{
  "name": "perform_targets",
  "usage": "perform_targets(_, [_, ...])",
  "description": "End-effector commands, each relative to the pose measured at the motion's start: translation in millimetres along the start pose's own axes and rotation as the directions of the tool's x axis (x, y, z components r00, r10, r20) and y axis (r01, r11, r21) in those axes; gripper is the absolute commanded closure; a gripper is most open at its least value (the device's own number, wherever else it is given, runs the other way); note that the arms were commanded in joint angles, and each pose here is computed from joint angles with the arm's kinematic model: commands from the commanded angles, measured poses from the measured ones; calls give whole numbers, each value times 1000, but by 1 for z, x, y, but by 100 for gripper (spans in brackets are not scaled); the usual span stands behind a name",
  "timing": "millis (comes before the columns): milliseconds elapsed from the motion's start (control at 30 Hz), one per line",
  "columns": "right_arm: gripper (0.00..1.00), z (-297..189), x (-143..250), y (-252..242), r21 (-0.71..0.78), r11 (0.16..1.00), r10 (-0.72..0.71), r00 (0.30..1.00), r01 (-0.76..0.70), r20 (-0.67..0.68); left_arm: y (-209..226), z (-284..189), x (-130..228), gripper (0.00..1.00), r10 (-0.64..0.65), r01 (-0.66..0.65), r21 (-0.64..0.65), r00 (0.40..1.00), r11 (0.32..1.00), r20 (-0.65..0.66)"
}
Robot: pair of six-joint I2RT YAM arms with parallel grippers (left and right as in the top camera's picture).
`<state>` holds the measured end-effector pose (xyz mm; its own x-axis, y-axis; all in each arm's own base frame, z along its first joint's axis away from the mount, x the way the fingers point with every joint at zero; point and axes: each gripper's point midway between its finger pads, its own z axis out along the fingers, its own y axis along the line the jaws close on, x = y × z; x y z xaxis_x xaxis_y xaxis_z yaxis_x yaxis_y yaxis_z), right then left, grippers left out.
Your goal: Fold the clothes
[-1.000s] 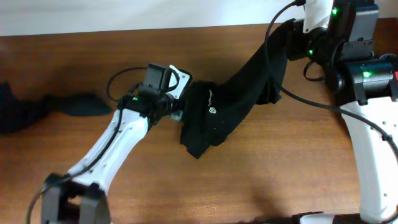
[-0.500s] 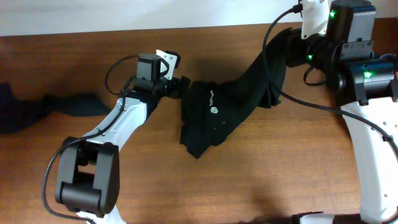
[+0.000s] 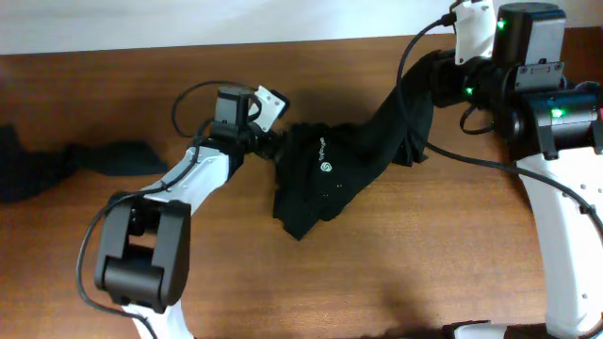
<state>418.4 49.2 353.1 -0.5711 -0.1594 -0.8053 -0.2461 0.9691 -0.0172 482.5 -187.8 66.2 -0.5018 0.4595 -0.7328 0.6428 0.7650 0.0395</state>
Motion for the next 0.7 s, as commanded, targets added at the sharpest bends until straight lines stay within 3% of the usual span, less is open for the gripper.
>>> perform_targets(0, [96, -11, -12, 0, -6, 1000, 11, 999, -10, 41, -2, 16, 8, 9, 41, -41, 20, 999, 999, 3])
perform_targets(133, [96, -9, -11, 1, -14, 1000, 11, 999, -11, 35, -7, 23, 1, 11, 51, -54, 56, 997, 997, 54])
perform_targets(233, [96, -5, -9, 1, -15, 1000, 13, 1000, -13, 26, -11, 24, -3, 21, 55, -61, 80, 995, 995, 79])
perform_targets(467, [96, 5, -5, 1, -26, 1000, 16, 1000, -16, 3, -16, 30, 4, 23, 65, -71, 92, 996, 993, 62])
perform_targets(667, [96, 6, -4, 1, -25, 1000, 16, 1000, -16, 1, -18, 35, 6, 32, 68, -74, 95, 996, 993, 63])
